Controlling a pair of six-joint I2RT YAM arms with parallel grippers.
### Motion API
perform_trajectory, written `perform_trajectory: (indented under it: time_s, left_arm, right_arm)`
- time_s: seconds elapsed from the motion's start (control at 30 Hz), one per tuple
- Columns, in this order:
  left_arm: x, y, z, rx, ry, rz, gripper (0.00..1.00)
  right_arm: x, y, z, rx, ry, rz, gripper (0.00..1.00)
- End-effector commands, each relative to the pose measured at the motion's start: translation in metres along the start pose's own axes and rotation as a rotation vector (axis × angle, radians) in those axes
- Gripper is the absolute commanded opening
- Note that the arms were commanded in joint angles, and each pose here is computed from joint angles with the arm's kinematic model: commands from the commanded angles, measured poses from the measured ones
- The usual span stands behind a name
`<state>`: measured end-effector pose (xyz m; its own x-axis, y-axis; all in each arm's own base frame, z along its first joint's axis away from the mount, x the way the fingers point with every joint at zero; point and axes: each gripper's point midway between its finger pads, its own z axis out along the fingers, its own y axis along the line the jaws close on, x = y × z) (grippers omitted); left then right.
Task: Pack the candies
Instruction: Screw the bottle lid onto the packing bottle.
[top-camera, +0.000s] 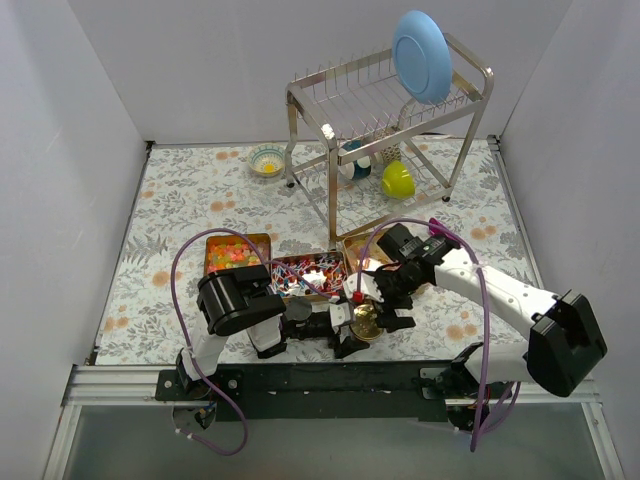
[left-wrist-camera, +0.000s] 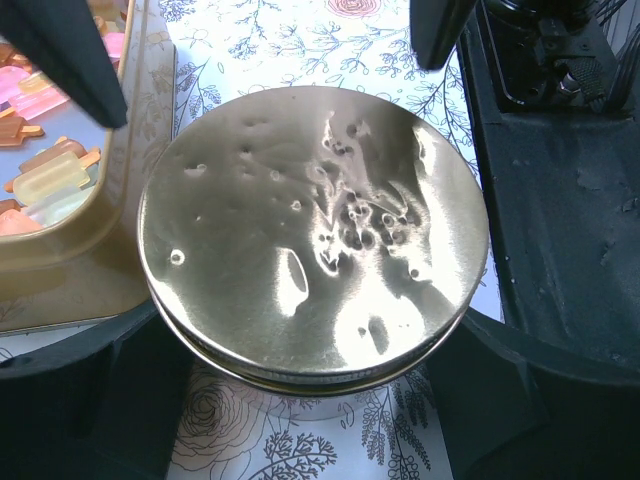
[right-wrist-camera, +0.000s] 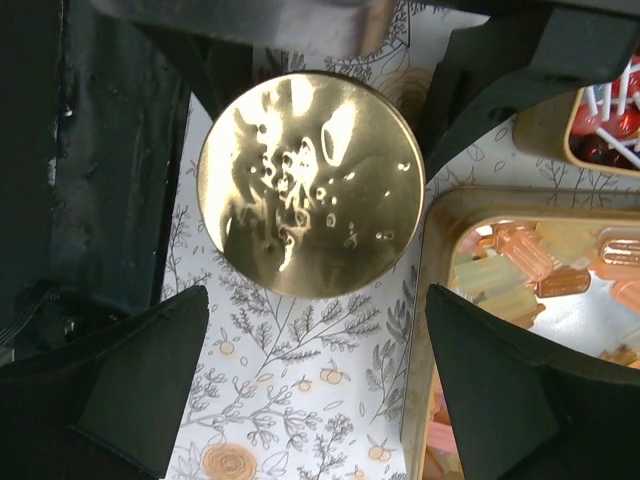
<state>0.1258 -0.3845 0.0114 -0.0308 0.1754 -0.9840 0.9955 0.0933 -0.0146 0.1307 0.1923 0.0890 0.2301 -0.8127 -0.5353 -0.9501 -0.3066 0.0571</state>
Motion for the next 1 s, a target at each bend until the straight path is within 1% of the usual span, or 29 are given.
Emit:
perform_trajectory:
  time_s: [0.0, 0.03, 0.2, 0.37, 0.5, 0.63, 0.8, 0.9, 0.97]
  left_arm:
    - [0.010, -0.004, -0.019, -0.020, -0.050, 0.004, 0.00]
    - [0.009, -0.005, -0.018, -0.017, -0.053, 0.004, 0.00]
    - [0.009, -0.003, -0.019, -0.028, -0.053, 0.002, 0.00]
    - [0.009, 0.004, -0.018, -0.061, -0.055, -0.009, 0.00]
    - [0.010, 0.006, -0.018, -0.064, -0.054, -0.020, 0.00]
    - [0.011, 0.010, -0.019, -0.077, -0.050, -0.035, 0.00]
    - [0.012, 0.012, -0.019, -0.082, -0.049, -0.039, 0.00]
    - [0.010, 0.012, -0.020, -0.085, -0.050, -0.038, 0.00]
    - [0.011, 0.013, -0.020, -0.086, -0.050, -0.036, 0.00]
  right_arm:
    - [-0.029, -0.016, -0.002, 0.008, -0.102, -0.045, 0.97]
    - [-0.030, -0.013, 0.001, -0.028, -0.111, -0.058, 0.97]
    - [-0.035, -0.013, 0.006, -0.087, -0.119, -0.061, 0.97]
    - [-0.027, 0.005, 0.011, -0.164, -0.096, -0.051, 0.97]
    - [-0.016, 0.019, 0.013, -0.192, -0.076, -0.032, 0.97]
    - [-0.001, 0.030, 0.012, -0.182, -0.029, -0.018, 0.97]
    - [0.024, 0.057, 0.013, -0.217, 0.037, 0.020, 0.97]
    - [0.034, 0.072, 0.005, -0.233, 0.081, 0.040, 0.96]
    - [0.038, 0.085, -0.006, -0.246, 0.105, 0.035, 0.93]
